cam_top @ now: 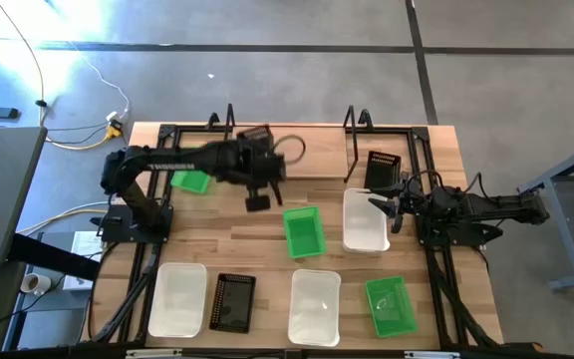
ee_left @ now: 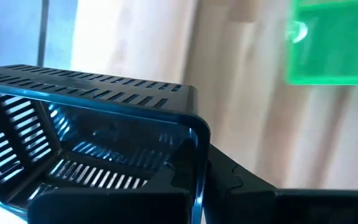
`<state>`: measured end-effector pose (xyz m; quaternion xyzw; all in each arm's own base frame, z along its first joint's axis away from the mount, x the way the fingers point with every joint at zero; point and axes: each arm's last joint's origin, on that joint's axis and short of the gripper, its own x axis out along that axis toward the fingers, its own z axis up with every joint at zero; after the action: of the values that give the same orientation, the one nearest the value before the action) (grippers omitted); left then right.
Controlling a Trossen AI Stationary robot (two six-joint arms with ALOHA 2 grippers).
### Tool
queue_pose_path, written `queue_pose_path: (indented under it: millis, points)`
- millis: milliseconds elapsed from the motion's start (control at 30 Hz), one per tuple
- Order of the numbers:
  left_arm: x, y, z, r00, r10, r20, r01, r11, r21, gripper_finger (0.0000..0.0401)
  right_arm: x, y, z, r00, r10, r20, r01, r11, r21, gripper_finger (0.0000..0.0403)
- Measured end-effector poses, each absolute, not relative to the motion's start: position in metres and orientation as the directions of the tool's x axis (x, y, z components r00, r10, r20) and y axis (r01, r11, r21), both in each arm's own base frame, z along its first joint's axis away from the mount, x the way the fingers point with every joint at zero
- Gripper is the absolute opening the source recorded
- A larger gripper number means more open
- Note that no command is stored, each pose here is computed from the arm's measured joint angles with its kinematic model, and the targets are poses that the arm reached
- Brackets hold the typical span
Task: Stack baskets on shelf by color
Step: Put the middle left black bin on the shelf
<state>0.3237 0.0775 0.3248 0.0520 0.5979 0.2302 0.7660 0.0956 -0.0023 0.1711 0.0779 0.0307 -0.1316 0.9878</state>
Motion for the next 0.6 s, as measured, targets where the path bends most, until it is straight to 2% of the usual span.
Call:
queue_pose_path:
  millis: [233,600]
  points:
    - [0.322,0.121,0.311,0.124,0.384,-0.915,-0.277,0.899,0.340,0.0000,0.096,-0.002,0.171,0.963,-0.255,-0.081,0.265,0.953,0.146,0.0133]
    - [0.334,0.161,0.255,-0.055,0.278,-0.959,-0.184,0.941,0.284,0.0000,0.096,-0.002,0.171,0.963,-0.255,-0.081,0.265,0.953,0.146,0.0133]
